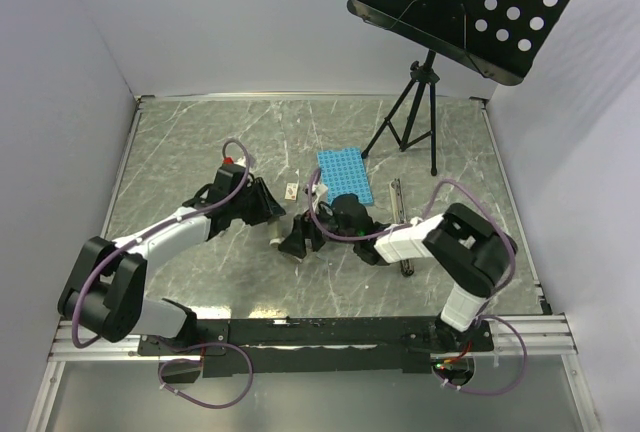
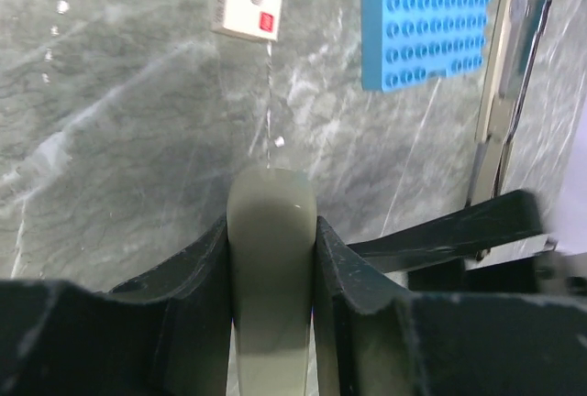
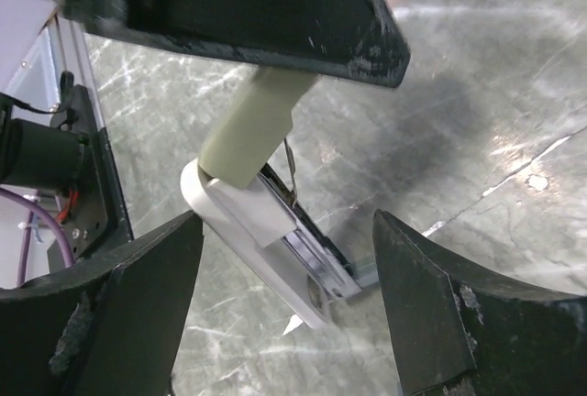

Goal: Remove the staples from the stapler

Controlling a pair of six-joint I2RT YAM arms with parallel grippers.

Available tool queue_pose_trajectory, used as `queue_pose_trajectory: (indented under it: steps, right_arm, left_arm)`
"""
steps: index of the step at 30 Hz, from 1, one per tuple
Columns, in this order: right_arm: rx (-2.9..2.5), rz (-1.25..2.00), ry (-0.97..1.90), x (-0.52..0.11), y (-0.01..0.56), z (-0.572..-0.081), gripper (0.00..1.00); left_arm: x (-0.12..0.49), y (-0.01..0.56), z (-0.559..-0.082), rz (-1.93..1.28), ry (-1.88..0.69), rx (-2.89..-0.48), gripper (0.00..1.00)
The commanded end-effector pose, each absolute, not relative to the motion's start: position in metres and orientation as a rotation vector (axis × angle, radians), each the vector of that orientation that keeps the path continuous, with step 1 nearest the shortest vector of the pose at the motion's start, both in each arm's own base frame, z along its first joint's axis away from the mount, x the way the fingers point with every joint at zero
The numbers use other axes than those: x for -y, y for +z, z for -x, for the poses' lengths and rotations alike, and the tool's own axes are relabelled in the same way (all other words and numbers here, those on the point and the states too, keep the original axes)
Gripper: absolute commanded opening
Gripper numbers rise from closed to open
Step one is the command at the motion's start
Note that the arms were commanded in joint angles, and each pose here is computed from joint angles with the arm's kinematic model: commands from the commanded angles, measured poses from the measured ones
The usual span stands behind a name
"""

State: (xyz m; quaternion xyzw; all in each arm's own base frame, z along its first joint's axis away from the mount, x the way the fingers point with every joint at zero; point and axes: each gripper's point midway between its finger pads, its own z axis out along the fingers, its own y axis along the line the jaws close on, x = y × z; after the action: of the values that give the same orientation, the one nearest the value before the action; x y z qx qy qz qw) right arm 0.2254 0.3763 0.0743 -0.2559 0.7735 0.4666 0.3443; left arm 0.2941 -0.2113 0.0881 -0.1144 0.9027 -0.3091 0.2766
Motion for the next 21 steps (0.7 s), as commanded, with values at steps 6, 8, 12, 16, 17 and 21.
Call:
queue_pose_trajectory:
  steps: [6, 8, 12, 16, 17, 21]
  right_arm:
    - [-1.825, 0.649, 1.125, -0.345, 0.154, -0.246, 0.83]
    - [-1.802, 0.665, 1.122, -0.340, 0.164, -0.246, 0.83]
    - [-1.785, 0.747, 1.184, -0.338, 0.177, -0.236, 0.82]
    - [-1.714, 0.879, 1.265, -0.336, 0.197, -0.217, 0.81]
    - [-1.691, 0.903, 1.284, -0.336, 0.201, -0.213, 0.81]
    - [-1.600, 0.988, 1.385, -0.339, 0.227, -0.193, 0.81]
  left_arm:
    - [0.205, 0.119, -0.269, 0.102, -0.806, -2.475, 0.01]
    - [0.207, 0.131, -0.266, 0.054, -0.846, -2.442, 0.01]
    - [0.218, 0.158, -0.256, -0.172, -0.952, -2.323, 0.01]
    - [0.231, 0.208, -0.239, -0.433, -1.075, -2.049, 0.01]
    - [0.233, 0.221, -0.239, -0.484, -1.083, -1.963, 0.01]
    - [0.240, 0.249, -0.223, -0.593, -1.157, -1.807, 0.01]
